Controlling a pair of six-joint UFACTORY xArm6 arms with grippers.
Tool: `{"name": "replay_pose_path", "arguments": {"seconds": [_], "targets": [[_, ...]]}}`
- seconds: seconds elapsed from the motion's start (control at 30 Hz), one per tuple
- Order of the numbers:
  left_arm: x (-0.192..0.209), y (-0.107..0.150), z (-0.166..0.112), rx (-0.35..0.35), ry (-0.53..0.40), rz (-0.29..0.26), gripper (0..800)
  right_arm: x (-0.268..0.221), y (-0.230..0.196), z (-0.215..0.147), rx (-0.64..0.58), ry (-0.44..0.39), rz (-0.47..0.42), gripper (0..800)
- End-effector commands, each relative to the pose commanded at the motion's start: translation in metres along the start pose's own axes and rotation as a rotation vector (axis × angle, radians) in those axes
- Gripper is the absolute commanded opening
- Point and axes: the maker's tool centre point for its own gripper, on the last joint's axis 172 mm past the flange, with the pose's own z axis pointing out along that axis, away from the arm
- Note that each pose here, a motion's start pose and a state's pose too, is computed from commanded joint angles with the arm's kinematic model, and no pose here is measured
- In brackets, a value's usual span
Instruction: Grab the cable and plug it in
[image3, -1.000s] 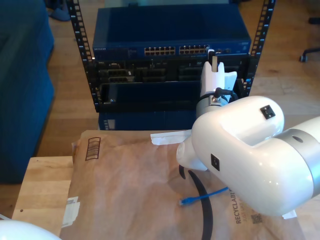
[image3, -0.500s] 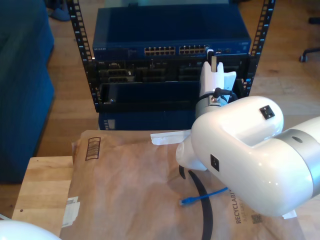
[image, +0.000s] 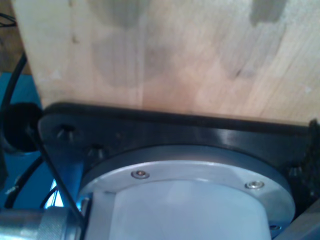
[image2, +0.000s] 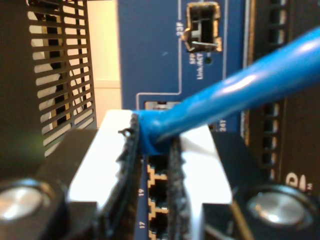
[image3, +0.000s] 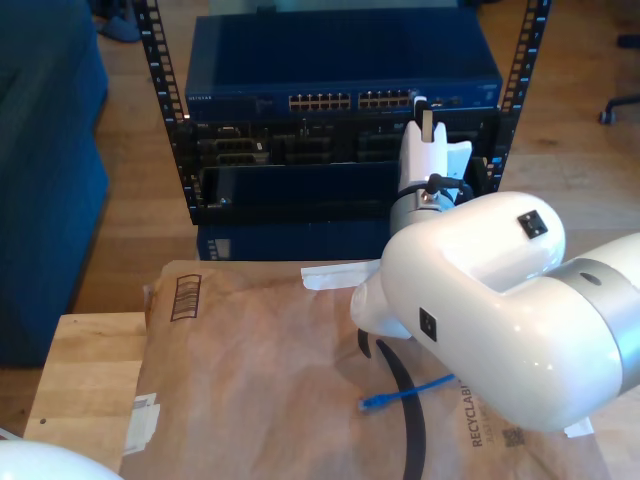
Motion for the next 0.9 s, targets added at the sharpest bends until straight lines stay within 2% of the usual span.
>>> {"name": "replay_pose_path", "arguments": {"seconds": [0.9], "targets": [[0.0,0.0,0.0,0.0,0.0,0.0,800,-0.008,-0.0026,-0.0006,0.006,-0.01,0.005,0]]}}
